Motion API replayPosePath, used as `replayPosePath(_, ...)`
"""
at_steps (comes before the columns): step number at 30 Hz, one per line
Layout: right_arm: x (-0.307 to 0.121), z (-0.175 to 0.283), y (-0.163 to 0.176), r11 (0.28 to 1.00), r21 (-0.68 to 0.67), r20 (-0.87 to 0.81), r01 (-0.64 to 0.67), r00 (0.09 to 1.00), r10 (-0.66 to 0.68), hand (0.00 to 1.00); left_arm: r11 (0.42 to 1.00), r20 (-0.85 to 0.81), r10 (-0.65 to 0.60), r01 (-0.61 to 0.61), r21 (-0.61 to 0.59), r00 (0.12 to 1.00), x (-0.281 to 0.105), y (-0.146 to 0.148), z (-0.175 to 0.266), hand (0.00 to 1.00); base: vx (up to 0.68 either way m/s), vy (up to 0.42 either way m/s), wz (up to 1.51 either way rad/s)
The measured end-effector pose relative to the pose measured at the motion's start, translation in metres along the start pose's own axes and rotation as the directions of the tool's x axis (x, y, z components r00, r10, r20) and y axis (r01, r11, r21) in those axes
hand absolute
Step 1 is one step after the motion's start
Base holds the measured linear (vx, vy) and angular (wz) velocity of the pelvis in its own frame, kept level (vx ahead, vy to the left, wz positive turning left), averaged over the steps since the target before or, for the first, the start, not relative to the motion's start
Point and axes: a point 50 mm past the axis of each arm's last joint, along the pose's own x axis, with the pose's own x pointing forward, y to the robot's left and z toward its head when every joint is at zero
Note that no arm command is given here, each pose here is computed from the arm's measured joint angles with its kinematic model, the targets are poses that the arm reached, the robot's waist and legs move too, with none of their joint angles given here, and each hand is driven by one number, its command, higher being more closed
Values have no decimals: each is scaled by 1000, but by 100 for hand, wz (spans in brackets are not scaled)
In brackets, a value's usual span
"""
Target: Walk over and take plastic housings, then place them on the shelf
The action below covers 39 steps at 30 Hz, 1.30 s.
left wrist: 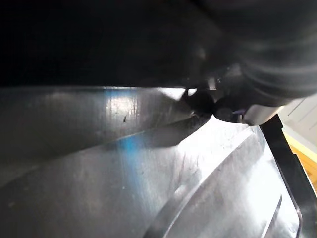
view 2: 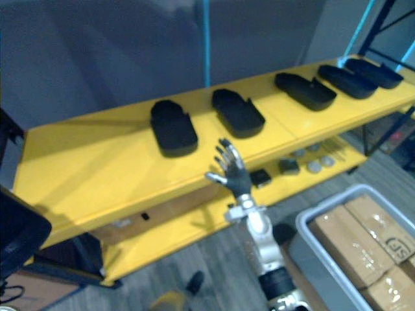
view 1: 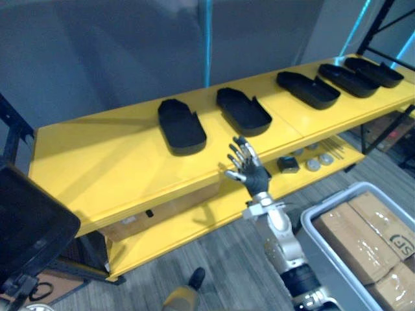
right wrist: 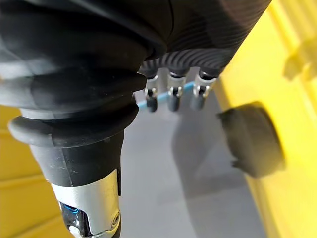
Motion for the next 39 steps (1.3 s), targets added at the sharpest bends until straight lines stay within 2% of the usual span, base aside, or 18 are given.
replayPosePath(4,-8,-1,-11,999,-26,-17,21,1000,-22,0,999,3,-33,33,-41,999,-2,-6,2,100,65,27,109)
replayPosePath(6,-15,1,-27,992,-78,-20,97,995,-98,0,992,-5,-94,93,-84,996,-4,-16,2,100,115,158,136)
replayPosePath(13,-3,7,-18,991,-113,2,66,998,-66,0,979,-84,-153,139,-149,985,-12,-25,-7,100,34,93,2)
replayPosePath(19,-7,13,-30,982,-161,27,102,995,-99,0,970,-38,-144,134,-205,989,-8,-35,-1,100,-79,-3,-23)
replayPosePath(22,-14,22,-47,957,-192,83,216,976,-204,0,949,64,-140,153,-275,988,4,-47,11,100,56,-19,29)
replayPosePath(26,-18,31,-52,936,-211,138,281,957,-256,0,928,186,-162,214,-306,969,18,-58,26,100,12,190,38)
replayPosePath(29,-20,55,-62,911,-224,258,347,922,-288,0,897,251,-182,265,-353,951,25,-74,38,100,-114,212,54)
replayPosePath(32,-34,90,-75,869,-263,398,419,868,-298,0,871,245,-182,272,-409,952,28,-89,41,100,-263,185,67)
replayPosePath(36,-46,101,-76,841,-250,453,480,826,-337,0,838,167,-297,341,-426,940,14,-114,31,100,50,-111,78)
replayPosePath(39,-47,111,-71,804,-282,517,524,789,-333,0,818,130,-349,369,-441,928,-4,-108,32,100,126,-412,20)
